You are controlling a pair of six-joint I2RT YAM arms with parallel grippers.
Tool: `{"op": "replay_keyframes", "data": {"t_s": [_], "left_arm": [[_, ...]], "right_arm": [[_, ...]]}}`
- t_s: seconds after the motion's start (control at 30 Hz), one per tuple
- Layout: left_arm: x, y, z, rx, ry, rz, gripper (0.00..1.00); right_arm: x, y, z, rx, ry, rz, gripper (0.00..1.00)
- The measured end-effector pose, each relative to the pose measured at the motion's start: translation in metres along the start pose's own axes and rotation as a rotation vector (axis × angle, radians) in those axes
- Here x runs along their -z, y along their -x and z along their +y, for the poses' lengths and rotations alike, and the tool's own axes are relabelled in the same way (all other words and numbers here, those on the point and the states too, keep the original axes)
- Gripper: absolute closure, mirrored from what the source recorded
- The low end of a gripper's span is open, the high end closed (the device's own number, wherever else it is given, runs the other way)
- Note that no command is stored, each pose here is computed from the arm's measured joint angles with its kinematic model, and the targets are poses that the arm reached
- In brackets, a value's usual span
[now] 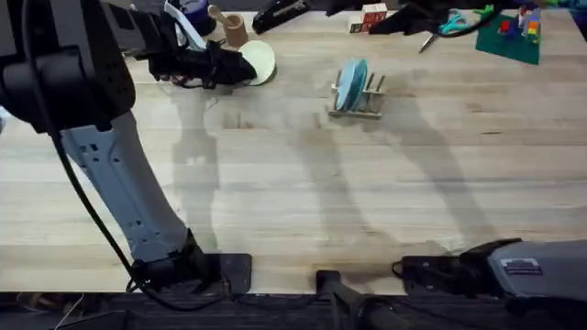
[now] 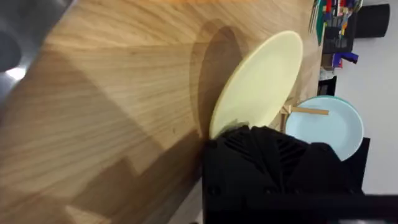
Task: Pick up the plates from the table one by one and place each into a slot on the dish rack.
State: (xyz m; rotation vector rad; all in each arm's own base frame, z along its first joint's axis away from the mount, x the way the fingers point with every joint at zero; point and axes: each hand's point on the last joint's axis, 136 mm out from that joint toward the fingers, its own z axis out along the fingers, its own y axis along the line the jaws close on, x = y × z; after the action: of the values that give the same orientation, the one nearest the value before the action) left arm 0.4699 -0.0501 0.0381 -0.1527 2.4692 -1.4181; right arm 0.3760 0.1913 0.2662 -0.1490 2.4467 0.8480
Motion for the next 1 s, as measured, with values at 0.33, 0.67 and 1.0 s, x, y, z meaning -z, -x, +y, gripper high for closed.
{"op": "replay_keyframes", "data": {"t_s": [0.33,0.67,1.0], "left_arm": [[0.0,0.0,0.0,0.0,0.0,0.0,0.96],[0.0,0.0,0.0,0.0,0.001,0.0,0.96],[0.0,0.0,0.0,0.0,0.001,0.0,0.96]], "right_arm": [[-0.065,0.004,0.0,0.007,0.038,0.087,0.006],[-0.12,0.024,0.022,0.055,0.078,0.116,0.006],[-0.175,0.01,0.017,0.07,0.089,0.162,0.006]]}}
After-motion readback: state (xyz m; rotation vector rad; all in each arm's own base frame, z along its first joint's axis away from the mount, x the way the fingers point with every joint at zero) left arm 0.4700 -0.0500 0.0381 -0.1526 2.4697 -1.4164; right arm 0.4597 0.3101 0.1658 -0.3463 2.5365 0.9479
